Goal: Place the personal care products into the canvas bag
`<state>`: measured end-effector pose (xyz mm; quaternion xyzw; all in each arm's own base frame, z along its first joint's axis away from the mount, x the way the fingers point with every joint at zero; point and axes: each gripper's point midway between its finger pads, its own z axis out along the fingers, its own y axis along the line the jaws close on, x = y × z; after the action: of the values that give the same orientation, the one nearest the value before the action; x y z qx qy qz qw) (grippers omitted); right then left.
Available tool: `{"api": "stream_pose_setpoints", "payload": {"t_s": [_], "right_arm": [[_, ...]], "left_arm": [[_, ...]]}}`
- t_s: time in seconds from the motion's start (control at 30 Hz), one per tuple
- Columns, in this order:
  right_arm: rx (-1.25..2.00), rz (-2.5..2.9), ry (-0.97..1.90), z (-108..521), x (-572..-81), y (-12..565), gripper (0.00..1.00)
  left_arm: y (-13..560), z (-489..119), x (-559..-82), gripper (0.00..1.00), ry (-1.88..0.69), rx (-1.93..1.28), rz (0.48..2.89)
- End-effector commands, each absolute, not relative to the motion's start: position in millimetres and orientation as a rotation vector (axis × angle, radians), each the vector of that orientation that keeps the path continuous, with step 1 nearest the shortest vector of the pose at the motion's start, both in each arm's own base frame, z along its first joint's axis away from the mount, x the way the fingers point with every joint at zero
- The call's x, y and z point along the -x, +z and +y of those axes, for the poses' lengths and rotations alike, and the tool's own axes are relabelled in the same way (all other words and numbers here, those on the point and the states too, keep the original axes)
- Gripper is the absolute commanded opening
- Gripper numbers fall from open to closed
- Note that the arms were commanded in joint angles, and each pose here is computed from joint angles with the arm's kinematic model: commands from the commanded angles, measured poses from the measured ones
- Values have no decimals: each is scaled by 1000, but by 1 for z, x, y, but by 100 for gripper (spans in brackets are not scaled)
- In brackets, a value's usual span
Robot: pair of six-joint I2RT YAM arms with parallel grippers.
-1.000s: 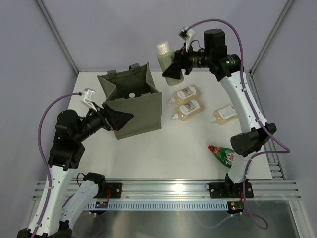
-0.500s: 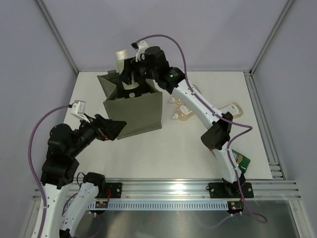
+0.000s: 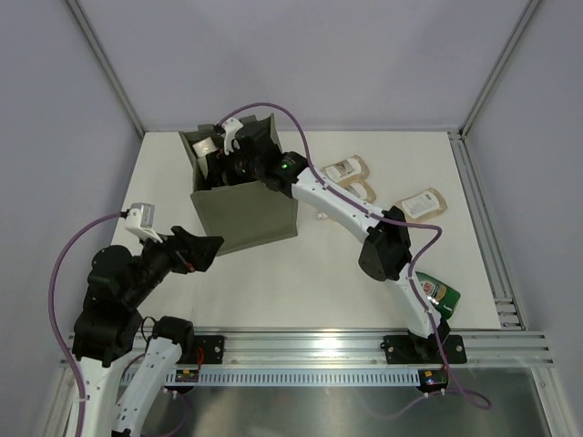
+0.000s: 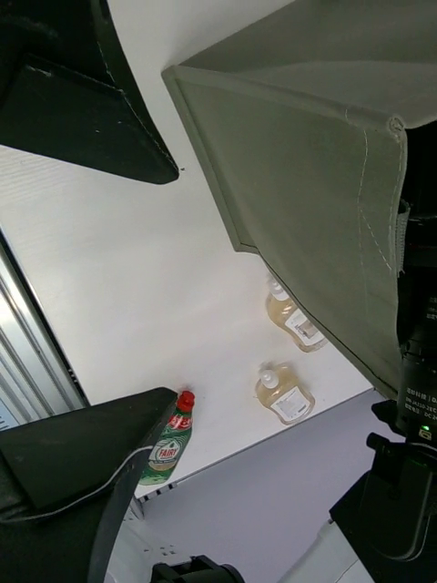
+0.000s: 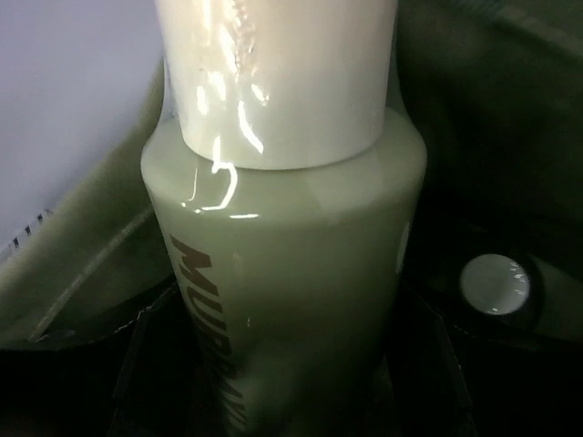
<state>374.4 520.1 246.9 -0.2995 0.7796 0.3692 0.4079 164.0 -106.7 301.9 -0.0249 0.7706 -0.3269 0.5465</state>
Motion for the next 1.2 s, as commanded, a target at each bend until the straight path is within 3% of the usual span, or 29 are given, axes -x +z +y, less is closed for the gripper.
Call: {"api": "stream_pose_setpoints", "payload": {"t_s": [0.0,0.17,0.2,0.3,0.57,0.93,1.17], "right_arm": [[793,1782,1020,538,-377,286,15],[953,1780,1072,552,-366,248,35],[1037,1745,1102,556,-357,242,48],[1159,1708,1147,561,-346,223,70],[1246,1641,1120,557,-347,225,99],[1272,1473,1167,508,-340,332,99],[1303,1320,1239,402,-309,436,99]], "left_arm": [[303,-98,-164,99,-711,55,1799],[297,-94,-161,99,-694,61,1805],[297,-94,-160,99,-693,60,1805],[293,-95,-161,99,-696,55,1811],[293,-100,-162,99,-725,44,1807],[308,-121,-170,99,-815,-75,1773],[333,-156,-192,99,-976,-247,1753]]}}
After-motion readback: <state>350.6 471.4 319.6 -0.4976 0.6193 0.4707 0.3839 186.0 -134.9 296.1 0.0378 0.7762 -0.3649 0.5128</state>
